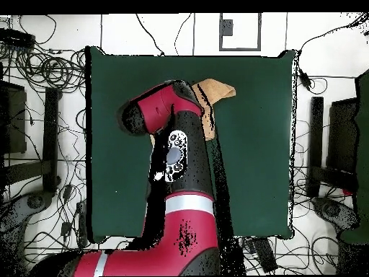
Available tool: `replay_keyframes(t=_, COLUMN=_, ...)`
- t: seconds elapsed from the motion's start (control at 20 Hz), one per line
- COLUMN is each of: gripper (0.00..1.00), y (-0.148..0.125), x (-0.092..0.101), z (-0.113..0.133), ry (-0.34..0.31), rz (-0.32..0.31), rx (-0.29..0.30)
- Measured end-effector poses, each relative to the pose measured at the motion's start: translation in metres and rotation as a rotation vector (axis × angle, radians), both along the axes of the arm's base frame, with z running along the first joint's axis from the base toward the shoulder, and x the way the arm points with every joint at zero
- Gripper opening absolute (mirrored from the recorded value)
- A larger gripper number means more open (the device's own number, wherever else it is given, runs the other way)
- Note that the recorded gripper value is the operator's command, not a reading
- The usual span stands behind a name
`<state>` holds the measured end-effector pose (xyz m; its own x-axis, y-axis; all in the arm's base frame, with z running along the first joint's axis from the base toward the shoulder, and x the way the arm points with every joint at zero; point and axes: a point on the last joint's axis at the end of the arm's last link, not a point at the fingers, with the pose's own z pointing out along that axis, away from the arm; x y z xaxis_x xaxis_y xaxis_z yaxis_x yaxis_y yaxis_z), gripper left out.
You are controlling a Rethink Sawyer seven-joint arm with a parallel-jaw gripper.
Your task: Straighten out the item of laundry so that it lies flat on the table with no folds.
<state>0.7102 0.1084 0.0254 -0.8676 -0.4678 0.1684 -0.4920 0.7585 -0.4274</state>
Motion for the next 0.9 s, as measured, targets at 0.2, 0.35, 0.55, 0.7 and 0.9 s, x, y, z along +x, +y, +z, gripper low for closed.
replay_keyframes(t=0.2, gripper=1.00, y=-0.0045, x=-0.0002, z=0.0025, ry=0.000, rz=-0.012, rx=-0.006)
replay_keyframes(t=0.35, gripper=1.00, y=-0.0051, x=0.0002, z=0.0035, ry=-0.001, rz=-0.022, rx=0.000)
replay_keyframes(t=0.55, gripper=1.00, y=-0.0037, x=0.0018, z=0.0048, ry=0.001, rz=-0.054, rx=0.028)
replay_keyframes(t=0.7, gripper=1.00, y=-0.0027, x=0.0028, z=0.0052, ry=0.002, rz=-0.074, rx=0.047)
replay_keyframes(t=0.9, gripper=1.00, y=0.0004, x=0.0033, z=0.0045, ry=0.006, rz=-0.097, rx=0.071)
